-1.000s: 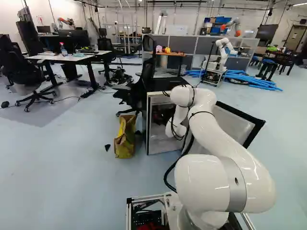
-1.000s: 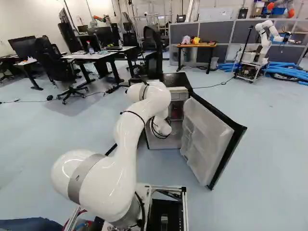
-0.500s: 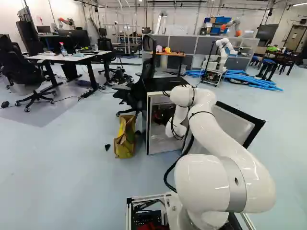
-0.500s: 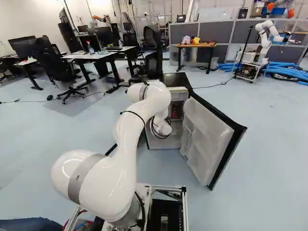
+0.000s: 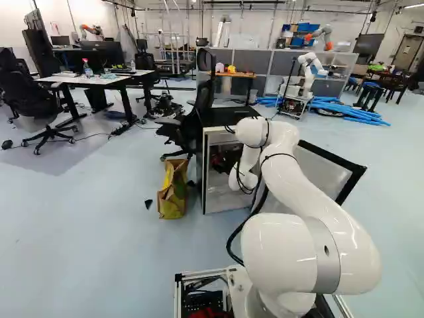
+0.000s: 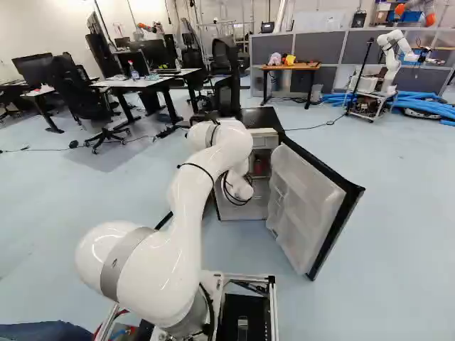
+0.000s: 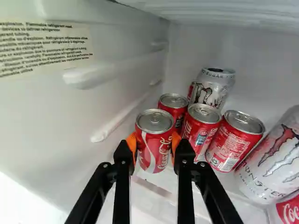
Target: Grab a drink from the fridge
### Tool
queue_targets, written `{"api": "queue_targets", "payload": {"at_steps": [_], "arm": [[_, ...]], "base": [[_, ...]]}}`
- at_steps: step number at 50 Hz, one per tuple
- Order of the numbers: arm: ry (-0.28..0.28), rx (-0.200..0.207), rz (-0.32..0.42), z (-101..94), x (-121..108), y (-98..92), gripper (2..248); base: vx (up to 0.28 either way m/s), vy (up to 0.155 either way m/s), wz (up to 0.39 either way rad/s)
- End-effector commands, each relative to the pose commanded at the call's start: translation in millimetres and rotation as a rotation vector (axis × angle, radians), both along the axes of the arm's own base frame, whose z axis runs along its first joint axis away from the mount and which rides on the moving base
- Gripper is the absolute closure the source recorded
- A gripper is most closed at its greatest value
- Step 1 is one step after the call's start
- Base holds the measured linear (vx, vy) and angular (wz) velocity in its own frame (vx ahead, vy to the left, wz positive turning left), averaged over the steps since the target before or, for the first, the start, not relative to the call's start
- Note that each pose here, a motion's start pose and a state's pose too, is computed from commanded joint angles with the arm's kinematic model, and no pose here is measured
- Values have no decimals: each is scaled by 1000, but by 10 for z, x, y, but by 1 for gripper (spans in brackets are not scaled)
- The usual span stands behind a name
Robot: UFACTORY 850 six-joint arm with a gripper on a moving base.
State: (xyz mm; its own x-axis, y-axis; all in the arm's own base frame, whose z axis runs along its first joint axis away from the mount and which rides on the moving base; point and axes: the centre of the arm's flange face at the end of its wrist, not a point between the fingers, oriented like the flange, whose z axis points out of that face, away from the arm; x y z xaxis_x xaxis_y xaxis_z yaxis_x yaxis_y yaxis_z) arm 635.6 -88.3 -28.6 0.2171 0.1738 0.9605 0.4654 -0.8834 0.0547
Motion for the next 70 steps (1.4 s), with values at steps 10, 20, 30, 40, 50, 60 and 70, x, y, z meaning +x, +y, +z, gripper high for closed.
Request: {"api": "queue_targets", "payload": {"at_steps": [10,20,30,40,50,60,70], "arm": [[16,4,-3,134,-96,3,156],[32,8,-7,309,-212,4,156],[51,12,-13,491,-354,-1,156],[74,18,-20,680,-538,3,156],[96,23,-31,868,-731,9,156],[115,29,-65,1052,-919,-1,156],[132,34,-106,1231,-1104,-5,156]], "base": [[0,0,0],[0,0,0],[0,0,0],[0,0,0],[0,0,0],[0,0,0],[0,0,0]]}}
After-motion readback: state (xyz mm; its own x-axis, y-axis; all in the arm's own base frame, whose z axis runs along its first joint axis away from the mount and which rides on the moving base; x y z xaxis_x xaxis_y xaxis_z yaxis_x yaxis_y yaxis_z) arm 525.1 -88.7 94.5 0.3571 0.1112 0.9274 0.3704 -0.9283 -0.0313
